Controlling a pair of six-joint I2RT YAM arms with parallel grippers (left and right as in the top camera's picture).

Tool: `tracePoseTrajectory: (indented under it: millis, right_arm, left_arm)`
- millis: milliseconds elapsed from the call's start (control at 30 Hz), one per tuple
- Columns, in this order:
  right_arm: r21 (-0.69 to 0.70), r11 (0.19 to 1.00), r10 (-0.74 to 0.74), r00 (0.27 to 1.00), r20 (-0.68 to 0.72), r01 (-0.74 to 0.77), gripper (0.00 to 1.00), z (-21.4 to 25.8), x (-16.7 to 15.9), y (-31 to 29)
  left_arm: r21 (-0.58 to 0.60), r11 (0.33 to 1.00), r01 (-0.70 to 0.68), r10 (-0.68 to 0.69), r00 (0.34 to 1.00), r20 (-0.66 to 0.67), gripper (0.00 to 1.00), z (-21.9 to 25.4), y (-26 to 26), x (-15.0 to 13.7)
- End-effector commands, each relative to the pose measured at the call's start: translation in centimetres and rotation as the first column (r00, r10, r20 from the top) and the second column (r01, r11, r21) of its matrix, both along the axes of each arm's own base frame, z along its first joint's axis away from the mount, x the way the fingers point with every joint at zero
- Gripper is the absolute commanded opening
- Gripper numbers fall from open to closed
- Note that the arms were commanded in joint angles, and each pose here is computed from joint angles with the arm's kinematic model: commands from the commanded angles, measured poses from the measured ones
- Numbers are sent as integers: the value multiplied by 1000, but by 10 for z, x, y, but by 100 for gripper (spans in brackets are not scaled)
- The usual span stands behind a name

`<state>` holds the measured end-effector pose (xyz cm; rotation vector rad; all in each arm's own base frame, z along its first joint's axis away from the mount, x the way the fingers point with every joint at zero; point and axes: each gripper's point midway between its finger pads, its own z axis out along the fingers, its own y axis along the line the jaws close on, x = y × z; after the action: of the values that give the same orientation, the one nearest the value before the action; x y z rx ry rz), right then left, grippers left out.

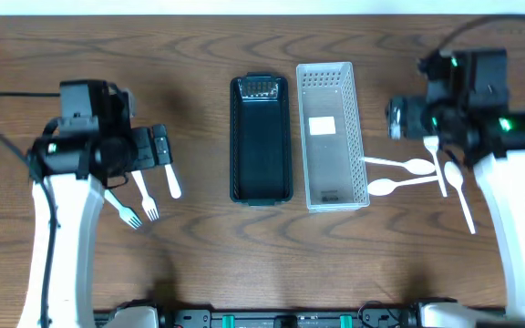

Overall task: Pack container
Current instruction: 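Raise the right gripper and move it over the right spoons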

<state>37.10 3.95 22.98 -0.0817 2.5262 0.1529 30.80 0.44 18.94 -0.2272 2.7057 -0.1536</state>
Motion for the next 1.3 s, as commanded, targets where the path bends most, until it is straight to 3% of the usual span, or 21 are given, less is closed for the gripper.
tracePoseTrajectory:
  millis: [0,33,100,367,533,867,1267]
  right_arm:
    - [34,998,57,998,-39,-55,27,-21,21,14]
    - [35,998,45,997,-61,-42,14,-33,28,14]
    - [44,999,18,994,-110,-13,1,-56,37,14]
    - [70,997,44,954,-298,-24,2,-150,53,26]
    - [105,993,96,928,-359,-62,4,-177,48,40]
    - [234,946,293,901,-321,-224,6,-171,40,76]
    - [275,927,336,892,-304,-255,5,-168,39,83]
  left_arm:
    - [-2,1000,11,-11,1000,-15,98,0,1,4]
    - [-2,1000,11,-11,1000,-19,98,-1,1,5]
    - [-2,1000,11,-11,1000,-17,98,-2,1,7]
    - [-2,1000,10,-10,1000,-16,98,-3,1,8]
    - [-2,1000,10,-10,1000,-16,98,-3,1,8]
    - [-2,1000,10,-10,1000,-16,98,-3,1,8]
    - [-2,1000,11,-11,1000,-16,98,-3,1,8]
